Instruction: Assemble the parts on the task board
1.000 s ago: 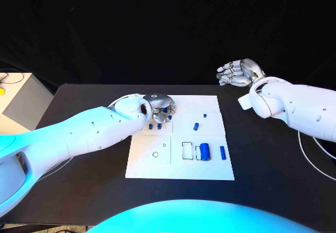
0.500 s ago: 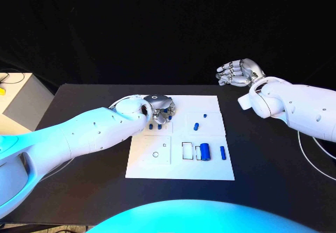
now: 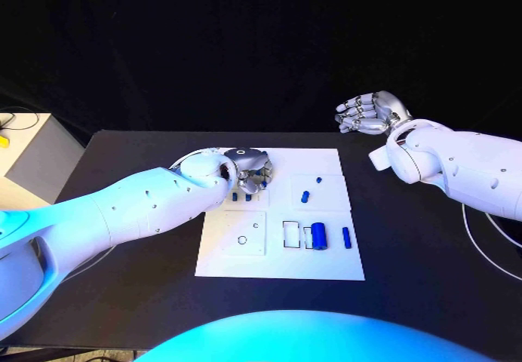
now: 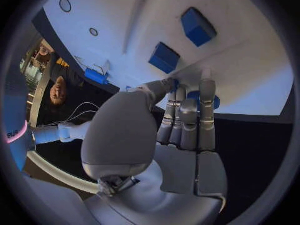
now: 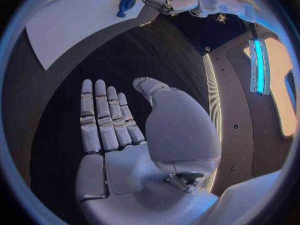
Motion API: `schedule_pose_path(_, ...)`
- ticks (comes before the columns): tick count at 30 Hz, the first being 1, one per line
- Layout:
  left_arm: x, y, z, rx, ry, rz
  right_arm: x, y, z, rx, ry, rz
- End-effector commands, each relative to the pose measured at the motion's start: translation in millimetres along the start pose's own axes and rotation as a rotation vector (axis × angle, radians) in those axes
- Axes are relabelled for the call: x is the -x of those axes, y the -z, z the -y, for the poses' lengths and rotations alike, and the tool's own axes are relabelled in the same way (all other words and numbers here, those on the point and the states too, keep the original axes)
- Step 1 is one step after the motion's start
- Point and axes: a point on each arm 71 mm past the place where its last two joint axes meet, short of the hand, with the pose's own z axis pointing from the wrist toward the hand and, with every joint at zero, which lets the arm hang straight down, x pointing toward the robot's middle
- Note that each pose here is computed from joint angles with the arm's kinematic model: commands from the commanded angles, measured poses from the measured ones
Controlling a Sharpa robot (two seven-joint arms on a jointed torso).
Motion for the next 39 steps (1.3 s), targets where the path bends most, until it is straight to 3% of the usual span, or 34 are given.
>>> schedule_pose_path(1,-0.4,-0.4,2.5,-0.023,0.006,-0.004,-1.0,-0.4,-2,0.013,0.001,-0.008)
schedule_pose_path(22,2.2,2.3,-0.7,-0.020,0.030,0.046,-2.3,-0.9,-2,0.013,0.001,-0.011)
schedule_pose_path(29,5.2,11.6,-4.8,-0.018,0.088,0.057,-2.4,-1.2,-2,0.013,0.001,-0.012)
schedule_pose_path(39,25.5,29.8,-16.4,-0.005,0.139,0.095,-0.1,-0.3,-1,0.010,0.003,-0.007)
